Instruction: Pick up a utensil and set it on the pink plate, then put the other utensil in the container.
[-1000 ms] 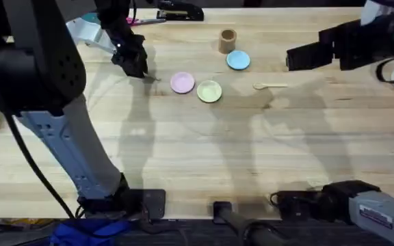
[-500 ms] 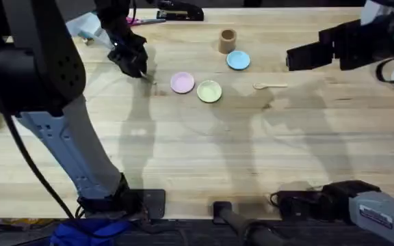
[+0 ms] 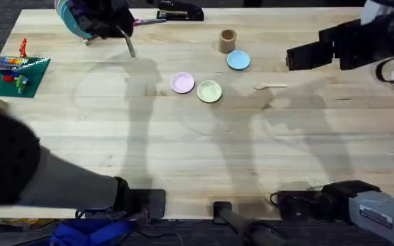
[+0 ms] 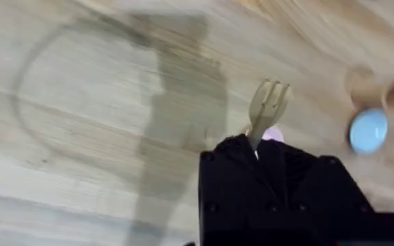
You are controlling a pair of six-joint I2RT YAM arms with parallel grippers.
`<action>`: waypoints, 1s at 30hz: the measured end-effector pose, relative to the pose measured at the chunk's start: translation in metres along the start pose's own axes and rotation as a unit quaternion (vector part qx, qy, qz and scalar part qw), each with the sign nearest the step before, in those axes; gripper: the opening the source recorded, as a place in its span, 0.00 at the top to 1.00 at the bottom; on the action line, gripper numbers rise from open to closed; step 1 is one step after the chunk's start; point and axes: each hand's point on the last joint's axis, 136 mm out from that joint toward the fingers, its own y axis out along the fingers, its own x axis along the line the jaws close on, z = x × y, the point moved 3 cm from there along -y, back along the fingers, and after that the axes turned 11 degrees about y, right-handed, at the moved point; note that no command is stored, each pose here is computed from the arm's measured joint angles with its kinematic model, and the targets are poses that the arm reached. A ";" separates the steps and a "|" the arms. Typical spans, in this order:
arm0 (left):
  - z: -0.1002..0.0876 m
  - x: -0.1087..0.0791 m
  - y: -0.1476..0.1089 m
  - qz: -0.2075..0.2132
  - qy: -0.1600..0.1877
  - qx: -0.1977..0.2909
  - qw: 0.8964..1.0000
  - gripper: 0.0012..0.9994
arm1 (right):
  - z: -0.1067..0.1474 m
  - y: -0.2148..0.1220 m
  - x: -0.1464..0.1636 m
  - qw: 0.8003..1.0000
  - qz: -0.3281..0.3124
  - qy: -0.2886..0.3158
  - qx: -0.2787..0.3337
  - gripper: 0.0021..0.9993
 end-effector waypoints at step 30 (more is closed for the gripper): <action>0.076 -0.075 -0.034 0.115 0.348 0.049 0.929 0.96 | 0.000 0.000 0.000 1.000 0.000 0.000 0.000 0.00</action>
